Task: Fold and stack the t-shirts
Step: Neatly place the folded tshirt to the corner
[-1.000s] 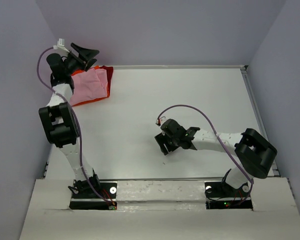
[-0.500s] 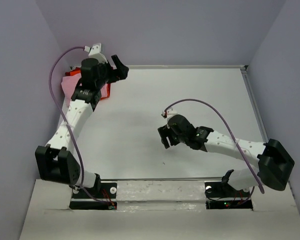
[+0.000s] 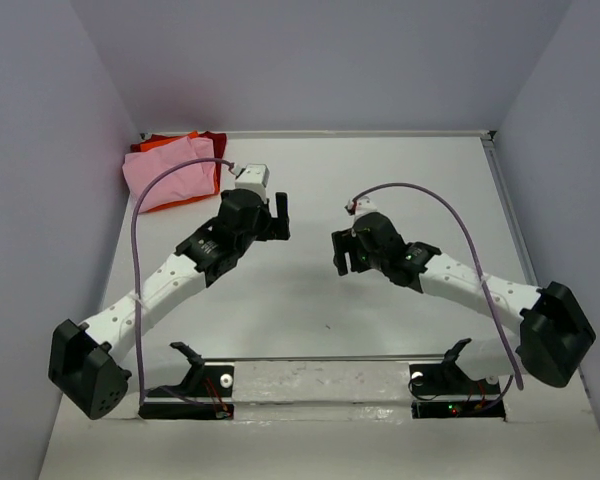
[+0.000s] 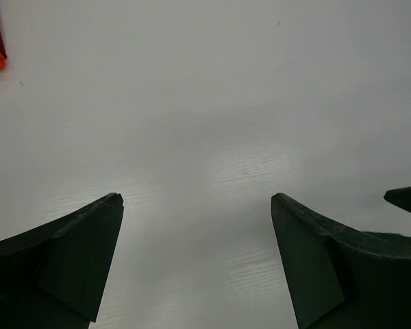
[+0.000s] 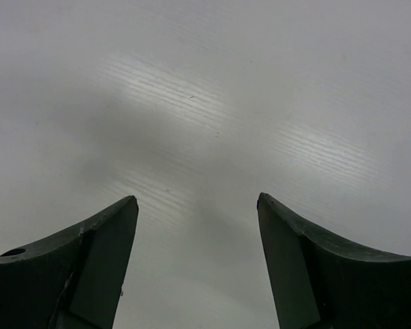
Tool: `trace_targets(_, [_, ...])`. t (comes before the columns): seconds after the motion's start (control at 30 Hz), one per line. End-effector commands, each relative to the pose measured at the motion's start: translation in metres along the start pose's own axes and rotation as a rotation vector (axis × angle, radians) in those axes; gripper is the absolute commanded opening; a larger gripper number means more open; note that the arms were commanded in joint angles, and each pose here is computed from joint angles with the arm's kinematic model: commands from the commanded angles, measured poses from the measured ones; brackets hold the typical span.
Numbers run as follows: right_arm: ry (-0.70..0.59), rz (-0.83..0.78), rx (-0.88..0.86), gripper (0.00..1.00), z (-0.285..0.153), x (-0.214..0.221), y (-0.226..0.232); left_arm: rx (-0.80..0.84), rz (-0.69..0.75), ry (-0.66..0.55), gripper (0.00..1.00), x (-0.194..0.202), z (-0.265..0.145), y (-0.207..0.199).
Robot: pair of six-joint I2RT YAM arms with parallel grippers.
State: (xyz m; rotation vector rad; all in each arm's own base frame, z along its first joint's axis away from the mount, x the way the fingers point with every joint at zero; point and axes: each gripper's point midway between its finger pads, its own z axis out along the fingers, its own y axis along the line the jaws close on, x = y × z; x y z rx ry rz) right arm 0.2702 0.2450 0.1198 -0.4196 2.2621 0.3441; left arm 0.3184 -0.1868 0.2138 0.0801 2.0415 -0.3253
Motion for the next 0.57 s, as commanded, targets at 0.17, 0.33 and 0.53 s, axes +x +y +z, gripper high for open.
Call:
trace_targets(0.17, [-0.15,0.244,0.085,0.77,-0.016,-0.019,-0.063,-0.061,0.034,-0.129,0.99,-0.024,-0.034,0.019])
trace_targets(0.33, [-0.113,0.228,0.1,0.77,-0.008,-0.01,-0.065,-0.046,0.038,-0.148,0.99,-0.023,-0.037,0.016])
trace_targets(0.53, [-0.049,0.239,0.111,0.75,0.005,0.003,-0.064,-0.012,0.052,-0.119,0.98,-0.018,-0.038,0.007])
